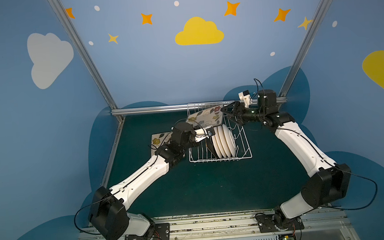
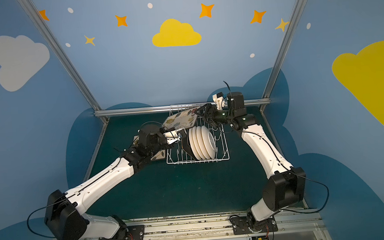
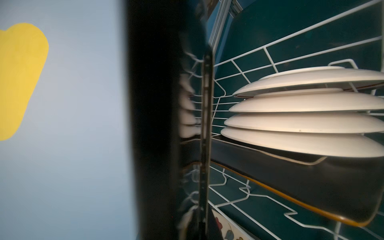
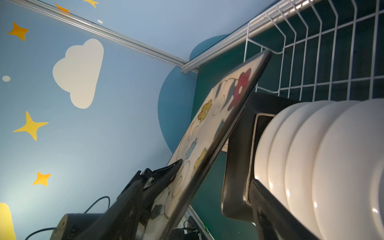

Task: Unload the plates from the dish rack
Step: Pick up a plate from the dish rack.

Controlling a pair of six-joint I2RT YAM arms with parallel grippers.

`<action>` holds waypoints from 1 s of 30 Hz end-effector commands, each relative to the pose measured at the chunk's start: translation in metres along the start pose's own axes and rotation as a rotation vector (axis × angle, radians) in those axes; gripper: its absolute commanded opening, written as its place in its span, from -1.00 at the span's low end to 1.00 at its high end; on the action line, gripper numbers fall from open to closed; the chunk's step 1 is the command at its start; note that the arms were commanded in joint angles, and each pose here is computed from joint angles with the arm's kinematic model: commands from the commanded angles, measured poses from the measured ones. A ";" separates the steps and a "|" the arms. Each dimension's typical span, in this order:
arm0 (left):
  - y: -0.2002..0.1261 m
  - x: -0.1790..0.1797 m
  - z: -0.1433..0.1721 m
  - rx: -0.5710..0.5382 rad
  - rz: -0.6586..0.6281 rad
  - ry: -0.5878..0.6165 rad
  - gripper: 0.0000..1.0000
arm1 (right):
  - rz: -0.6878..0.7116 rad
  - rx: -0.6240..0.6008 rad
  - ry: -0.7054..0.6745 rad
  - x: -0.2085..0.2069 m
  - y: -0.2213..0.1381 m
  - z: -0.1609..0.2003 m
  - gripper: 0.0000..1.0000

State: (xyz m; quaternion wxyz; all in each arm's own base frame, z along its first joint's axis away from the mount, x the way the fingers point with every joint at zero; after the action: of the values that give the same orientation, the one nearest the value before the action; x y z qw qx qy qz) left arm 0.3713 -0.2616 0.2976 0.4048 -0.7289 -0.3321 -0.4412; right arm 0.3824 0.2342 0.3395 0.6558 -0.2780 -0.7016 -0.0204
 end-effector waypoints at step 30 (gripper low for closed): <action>-0.026 0.087 -0.027 -0.041 -0.419 0.048 -0.52 | 0.013 0.103 0.133 -0.013 0.032 0.027 -1.00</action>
State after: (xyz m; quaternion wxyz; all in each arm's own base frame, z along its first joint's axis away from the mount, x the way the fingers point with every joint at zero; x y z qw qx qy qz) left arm 0.3752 -0.2687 0.2864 0.4393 -0.6590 -0.3261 -0.5161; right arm 0.3749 0.2660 0.2950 0.7716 -0.2558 -0.5824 0.0028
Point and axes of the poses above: each gripper's point midway between its finger pads, its own y axis out along the fingers, its own x axis along the line the jaws close on, z = x × y, the point moved 1 cm from there along -y, back along the fingers, and after that the axes turned 14 degrees about y, right-handed, at the moved point
